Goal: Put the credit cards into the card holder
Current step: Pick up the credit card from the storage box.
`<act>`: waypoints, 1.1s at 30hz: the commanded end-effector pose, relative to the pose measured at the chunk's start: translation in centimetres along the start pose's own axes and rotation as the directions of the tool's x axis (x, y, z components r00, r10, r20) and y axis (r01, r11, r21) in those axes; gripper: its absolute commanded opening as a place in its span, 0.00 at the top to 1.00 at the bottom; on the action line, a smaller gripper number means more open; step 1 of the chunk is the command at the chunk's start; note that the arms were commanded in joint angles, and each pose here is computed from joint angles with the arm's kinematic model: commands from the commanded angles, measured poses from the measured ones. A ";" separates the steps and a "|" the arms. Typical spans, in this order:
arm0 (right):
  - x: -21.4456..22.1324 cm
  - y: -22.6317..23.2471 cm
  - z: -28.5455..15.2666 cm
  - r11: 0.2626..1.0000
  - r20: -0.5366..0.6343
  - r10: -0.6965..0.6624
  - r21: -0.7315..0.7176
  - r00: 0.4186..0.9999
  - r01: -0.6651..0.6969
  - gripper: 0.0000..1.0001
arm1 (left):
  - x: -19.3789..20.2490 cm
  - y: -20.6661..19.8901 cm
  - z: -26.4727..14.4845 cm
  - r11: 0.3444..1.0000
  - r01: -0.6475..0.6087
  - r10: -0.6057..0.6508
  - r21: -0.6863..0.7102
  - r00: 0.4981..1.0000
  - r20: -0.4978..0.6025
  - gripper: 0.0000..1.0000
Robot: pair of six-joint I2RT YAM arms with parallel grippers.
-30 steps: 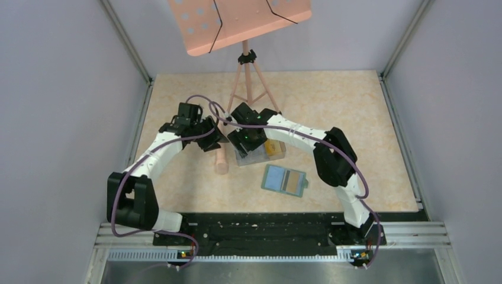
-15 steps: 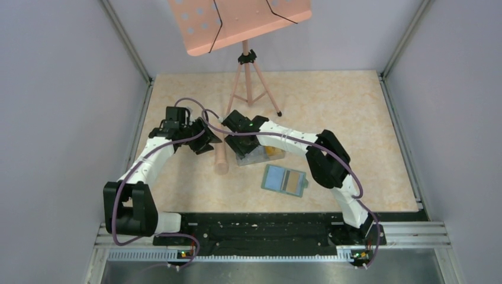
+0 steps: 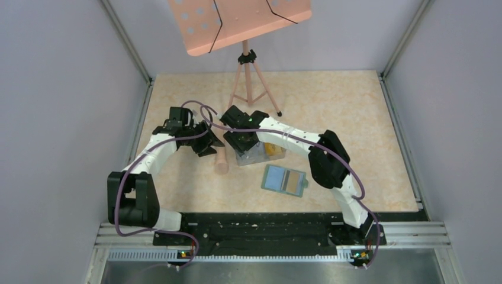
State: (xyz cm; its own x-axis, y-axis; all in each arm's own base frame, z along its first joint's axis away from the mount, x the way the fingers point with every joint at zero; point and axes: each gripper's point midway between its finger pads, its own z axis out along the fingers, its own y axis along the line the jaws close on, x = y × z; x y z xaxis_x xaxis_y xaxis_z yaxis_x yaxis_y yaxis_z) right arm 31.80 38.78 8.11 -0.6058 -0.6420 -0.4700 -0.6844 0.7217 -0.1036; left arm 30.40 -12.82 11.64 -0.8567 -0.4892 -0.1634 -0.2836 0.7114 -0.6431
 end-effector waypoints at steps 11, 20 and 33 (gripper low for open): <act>1.1 -1.4 -2.3 0.989 -0.001 0.130 -0.075 0.991 -0.130 0.27 | -0.8 -1.6 -0.1 0.996 -0.064 0.064 0.062 0.998 0.006 0.47; 0.0 -1.2 -2.3 0.971 0.000 0.186 -0.152 0.983 -0.184 0.32 | 0.1 -2.5 1.4 0.994 -0.067 0.071 0.087 0.997 -0.037 0.58; -1.3 -3.6 -2.2 0.860 -0.024 0.402 -0.334 0.915 -0.387 0.47 | -0.2 -3.1 5.9 0.990 -0.138 0.138 0.008 0.988 -0.075 0.61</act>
State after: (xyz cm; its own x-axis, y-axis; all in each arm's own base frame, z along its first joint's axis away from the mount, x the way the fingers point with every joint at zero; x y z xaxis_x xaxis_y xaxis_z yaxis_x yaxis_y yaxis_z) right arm 34.27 34.93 8.08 -0.8496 -0.3435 -0.4002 -0.4771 0.8239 0.3058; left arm 31.72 -17.36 8.72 -0.9244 -0.3633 -0.1163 -0.2146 0.7474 -0.6288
